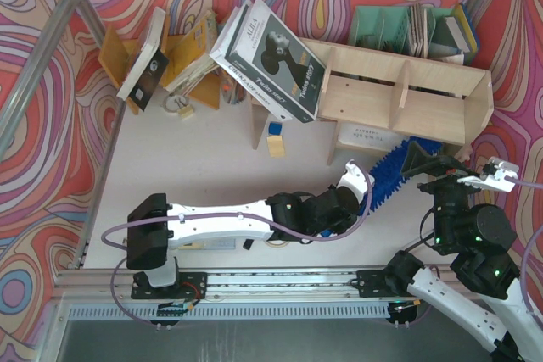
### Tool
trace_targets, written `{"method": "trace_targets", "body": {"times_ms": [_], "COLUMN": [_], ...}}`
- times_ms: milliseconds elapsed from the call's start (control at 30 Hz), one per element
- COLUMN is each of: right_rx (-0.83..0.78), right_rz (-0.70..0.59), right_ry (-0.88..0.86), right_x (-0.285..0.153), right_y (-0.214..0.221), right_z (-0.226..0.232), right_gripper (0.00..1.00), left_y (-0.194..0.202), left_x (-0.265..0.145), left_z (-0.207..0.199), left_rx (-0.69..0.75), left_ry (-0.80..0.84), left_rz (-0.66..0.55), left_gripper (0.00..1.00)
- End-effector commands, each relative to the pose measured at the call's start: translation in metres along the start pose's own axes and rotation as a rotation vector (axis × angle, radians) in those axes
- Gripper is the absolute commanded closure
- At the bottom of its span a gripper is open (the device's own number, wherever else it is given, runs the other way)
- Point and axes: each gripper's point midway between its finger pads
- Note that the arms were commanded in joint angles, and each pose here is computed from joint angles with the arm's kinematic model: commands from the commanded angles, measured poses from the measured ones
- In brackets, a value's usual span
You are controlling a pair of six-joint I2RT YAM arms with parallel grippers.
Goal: Dust the bookshelf with a duster
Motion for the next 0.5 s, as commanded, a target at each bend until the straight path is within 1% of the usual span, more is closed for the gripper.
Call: {"method": "trace_targets", "body": {"times_ms": [0, 333, 467], "right_rx": [-0.004, -0.008, -0.007], "right_rz": [-0.002, -0.009, -0.009], "right_ry": [0.014, 0.013, 0.013], "right_x": [0.000, 0.000, 0.000], "right_y": [0.000, -0.003, -0.003], "right_z": [-0.003, -0.003, -0.002], "right_gripper": [0.01, 0.01, 0.01], "left_y": [-0.011, -0.017, -0.021], "left_x": [-0.006, -0.033, -0.035], "left_z": [-0.007, 0.033, 0.043], "left_rx": [0.030, 0.006, -0.012], "left_ry": [0.029, -0.075, -0.105], "left_rz": [-0.026, -0.085, -0.111], "left_gripper": [1.00, 1.00, 1.00]}}
Point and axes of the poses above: each gripper's point midway between its finger pads, its own x axis out along the fingers, its own z axis along the line the jaws close on, y = z × x, and after that the axes turned 6 degrees about -x, right-handed
